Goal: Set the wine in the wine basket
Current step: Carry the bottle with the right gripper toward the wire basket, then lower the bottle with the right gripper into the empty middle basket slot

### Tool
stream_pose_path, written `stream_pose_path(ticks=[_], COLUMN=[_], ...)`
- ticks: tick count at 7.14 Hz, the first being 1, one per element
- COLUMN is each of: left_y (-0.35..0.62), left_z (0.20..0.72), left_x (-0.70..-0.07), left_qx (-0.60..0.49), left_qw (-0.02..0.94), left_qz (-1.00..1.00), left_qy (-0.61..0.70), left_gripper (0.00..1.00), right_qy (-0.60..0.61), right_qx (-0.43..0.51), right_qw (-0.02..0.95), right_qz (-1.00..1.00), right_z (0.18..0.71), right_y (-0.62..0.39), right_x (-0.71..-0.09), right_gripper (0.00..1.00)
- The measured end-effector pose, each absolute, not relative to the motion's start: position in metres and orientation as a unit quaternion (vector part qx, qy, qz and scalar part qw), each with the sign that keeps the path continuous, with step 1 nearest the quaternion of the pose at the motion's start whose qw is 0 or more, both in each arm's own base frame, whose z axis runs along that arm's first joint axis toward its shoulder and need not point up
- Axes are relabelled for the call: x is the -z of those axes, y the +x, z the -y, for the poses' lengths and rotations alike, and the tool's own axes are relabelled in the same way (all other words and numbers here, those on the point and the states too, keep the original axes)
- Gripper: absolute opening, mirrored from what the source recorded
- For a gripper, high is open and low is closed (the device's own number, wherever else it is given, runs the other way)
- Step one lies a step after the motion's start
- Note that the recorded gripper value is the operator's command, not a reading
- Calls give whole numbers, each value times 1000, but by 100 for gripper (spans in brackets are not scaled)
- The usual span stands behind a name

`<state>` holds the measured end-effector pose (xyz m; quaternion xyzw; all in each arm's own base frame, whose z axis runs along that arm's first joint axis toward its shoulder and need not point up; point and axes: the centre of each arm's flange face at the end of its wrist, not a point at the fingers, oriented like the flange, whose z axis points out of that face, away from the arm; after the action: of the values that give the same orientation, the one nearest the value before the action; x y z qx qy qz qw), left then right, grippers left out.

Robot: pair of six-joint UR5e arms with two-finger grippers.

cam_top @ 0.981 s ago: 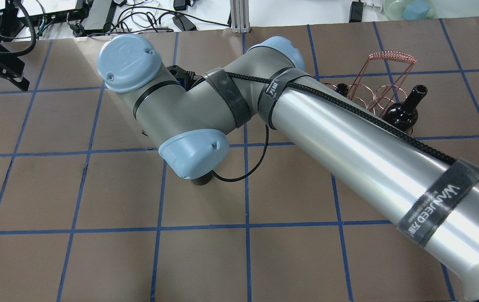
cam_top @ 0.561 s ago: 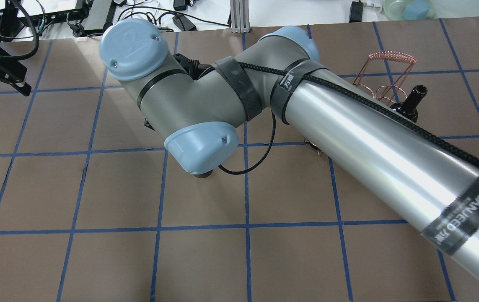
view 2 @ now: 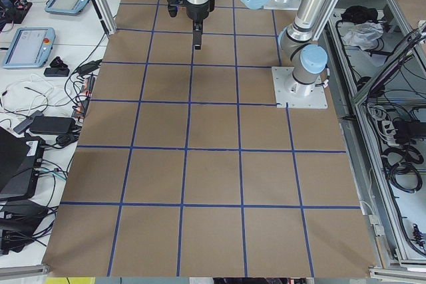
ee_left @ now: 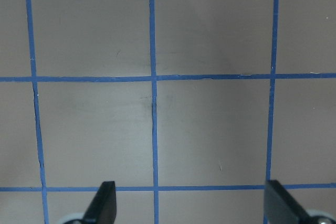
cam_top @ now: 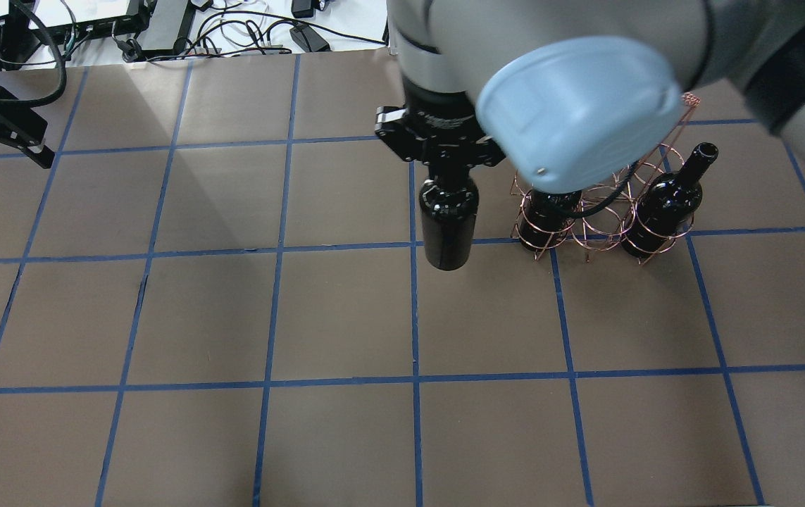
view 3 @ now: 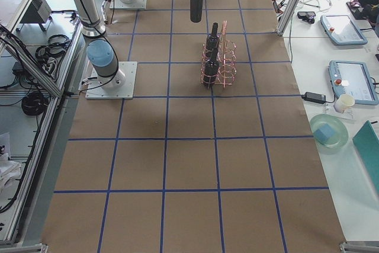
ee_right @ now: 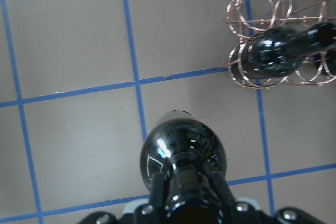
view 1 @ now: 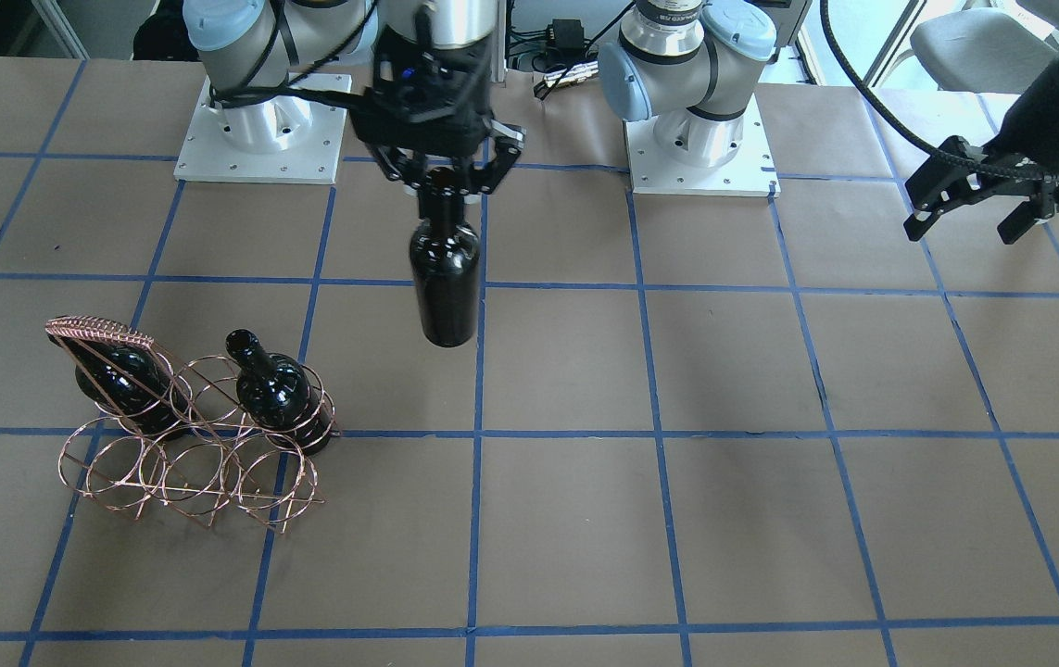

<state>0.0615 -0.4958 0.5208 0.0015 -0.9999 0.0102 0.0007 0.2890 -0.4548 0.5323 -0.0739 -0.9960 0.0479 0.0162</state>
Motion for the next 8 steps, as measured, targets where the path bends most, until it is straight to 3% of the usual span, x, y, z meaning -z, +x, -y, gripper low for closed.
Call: stream_pose_path(ticks=[4, 8], left_y=[37, -42], left_z=[498, 495], left_x=[-521, -517], left_qx=[-13, -6], left_qw=[5, 7], left_qz=[1000, 999], left_qy=[-16, -49], left_gripper=[100, 100], right_qy=[-79, -124], right_qx=[-31, -61], right_qw=[24, 14], right_qz=[996, 990], right_z=[493, 517], right_y=[111, 69], right_x=[-558, -540], right_gripper=[3, 0])
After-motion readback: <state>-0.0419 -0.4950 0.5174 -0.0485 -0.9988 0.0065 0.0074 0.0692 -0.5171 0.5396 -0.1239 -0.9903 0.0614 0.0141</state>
